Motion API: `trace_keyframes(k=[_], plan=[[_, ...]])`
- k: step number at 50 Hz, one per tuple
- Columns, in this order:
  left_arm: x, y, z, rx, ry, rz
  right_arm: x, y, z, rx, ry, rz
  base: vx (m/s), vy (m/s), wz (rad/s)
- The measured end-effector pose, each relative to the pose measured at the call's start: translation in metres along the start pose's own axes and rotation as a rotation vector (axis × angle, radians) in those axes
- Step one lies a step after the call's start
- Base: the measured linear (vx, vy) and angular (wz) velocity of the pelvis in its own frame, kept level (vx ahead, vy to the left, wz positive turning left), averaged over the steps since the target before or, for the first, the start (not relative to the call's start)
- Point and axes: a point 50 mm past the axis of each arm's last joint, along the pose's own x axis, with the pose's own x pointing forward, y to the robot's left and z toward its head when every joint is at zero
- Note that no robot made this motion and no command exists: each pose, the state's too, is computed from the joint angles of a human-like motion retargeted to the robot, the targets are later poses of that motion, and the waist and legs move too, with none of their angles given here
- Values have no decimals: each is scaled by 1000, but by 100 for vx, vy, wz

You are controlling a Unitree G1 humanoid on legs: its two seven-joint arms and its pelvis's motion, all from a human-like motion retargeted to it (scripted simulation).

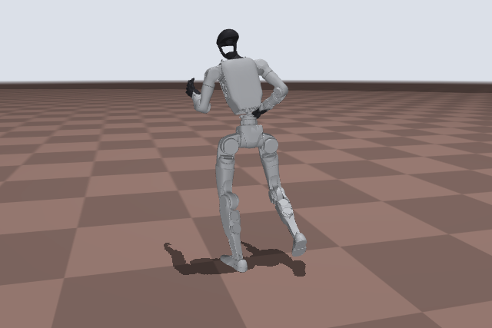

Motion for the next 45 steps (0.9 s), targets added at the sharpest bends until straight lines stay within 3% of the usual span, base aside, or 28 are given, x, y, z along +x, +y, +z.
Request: trace_keyframes(k=[8,13,16,20,25,30,34,38,42,45], plan=[[52,-67,129,-333,-583,-169,-53,-73,19,-13,180,-13,110,-28,87],[35,-81,132,-540,-585,-354,-27,-68,-1,102,168,-41,116,-42,-20],[12,-69,63,-407,-282,-302,27,-39,3,-120,93,22,110,-30,-118],[-85,-23,-36,-317,358,42,90,31,57,-476,-219,148,107,-15,-121],[-184,42,-55,-248,777,341,102,117,129,-267,-563,324,103,0,-112],[-194,117,-32,164,752,234,83,162,184,-172,-806,559,106,21,-75],[-179,152,-17,425,680,166,75,177,188,-50,-781,757,116,33,-36],[-163,142,-42,543,690,94,75,172,149,90,-584,823,118,31,86],[-123,88,-110,807,784,-305,70,139,57,-7,-265,671,111,9,65],[-71,49,-108,854,666,-493,45,88,-12,-76,94,595,102,-2,37]])
